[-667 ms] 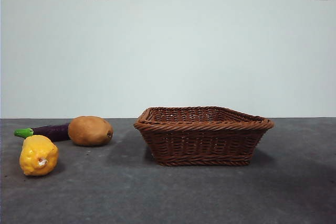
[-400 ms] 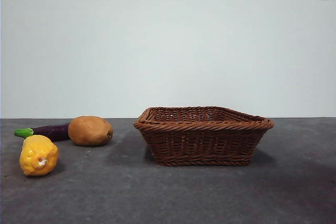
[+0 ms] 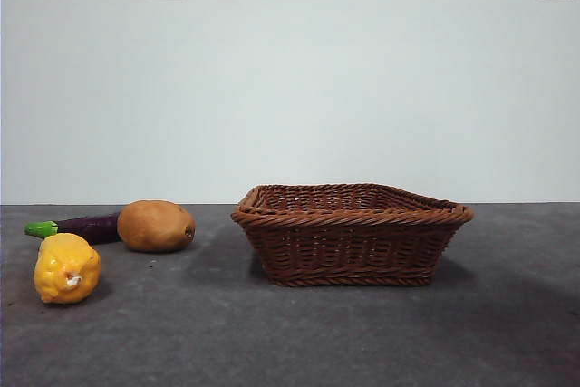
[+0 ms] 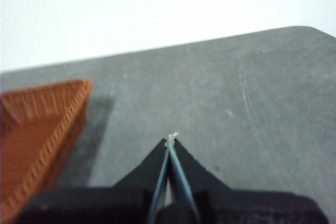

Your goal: Help me put the vegetables on the table into the basket

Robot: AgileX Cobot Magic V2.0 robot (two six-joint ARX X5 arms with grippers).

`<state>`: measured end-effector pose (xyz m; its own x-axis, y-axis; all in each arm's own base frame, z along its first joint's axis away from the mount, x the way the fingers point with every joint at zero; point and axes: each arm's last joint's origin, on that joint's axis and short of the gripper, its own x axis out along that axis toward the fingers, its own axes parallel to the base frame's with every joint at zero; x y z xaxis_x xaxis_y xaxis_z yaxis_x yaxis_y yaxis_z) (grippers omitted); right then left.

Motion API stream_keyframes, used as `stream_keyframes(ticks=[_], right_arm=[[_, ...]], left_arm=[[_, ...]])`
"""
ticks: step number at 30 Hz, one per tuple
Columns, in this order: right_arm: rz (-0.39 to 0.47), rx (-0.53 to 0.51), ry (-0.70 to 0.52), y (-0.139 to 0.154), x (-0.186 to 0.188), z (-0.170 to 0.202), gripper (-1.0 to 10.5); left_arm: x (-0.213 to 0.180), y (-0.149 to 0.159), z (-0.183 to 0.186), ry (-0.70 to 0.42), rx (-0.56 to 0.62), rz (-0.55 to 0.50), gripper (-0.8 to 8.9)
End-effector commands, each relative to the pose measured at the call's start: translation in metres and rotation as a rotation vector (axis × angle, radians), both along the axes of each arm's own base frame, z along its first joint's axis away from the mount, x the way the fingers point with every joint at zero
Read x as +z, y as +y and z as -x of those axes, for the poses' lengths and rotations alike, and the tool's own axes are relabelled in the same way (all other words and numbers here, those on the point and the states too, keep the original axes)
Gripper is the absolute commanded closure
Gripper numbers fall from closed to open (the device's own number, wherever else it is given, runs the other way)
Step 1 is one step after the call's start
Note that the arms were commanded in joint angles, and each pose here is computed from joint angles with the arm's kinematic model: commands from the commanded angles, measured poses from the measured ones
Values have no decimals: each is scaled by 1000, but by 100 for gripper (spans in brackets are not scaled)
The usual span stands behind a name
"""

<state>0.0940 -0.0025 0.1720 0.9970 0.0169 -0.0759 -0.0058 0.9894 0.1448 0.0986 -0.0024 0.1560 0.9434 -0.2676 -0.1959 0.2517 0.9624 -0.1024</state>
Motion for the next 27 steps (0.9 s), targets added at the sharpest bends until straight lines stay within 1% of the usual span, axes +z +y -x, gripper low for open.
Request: stream_keyframes(ticks=[1,2,4,6,9,10,13,16,20,22,25,27], right_arm=[[-75,-3,-66,0,21,4,956],[-89,-3,-79,0,27,5,956],[-89,9,-97,1,40,6,956],[-87,45,-106,2,54,7,956],[-90,119,-88,4,74,5,956],[-93,141,-67,4,80,5,956],[-95,206,44,6,100,2,956],[-19,262,172,7,119,0,956],[46,334,294,9,144,-1,956],[57,370,357,9,156,-1,956],[58,398,425,10,169,-3,956],[53,415,450,10,178,-5,956]], left_arm=[[19,-1,2,-31,7,69,820],[24,-1,2,-34,9,86,820],[36,-1,4,-34,14,115,820],[48,-1,5,-27,13,122,820],[66,-2,7,-7,-31,130,820],[72,-3,7,-3,-43,132,820],[91,-4,9,12,-86,139,820],[112,-5,9,43,-134,142,820],[134,-6,10,88,-179,134,820],[144,-7,11,123,-217,146,820],[156,-8,10,192,-249,166,820],[163,-8,10,221,-262,147,820]])
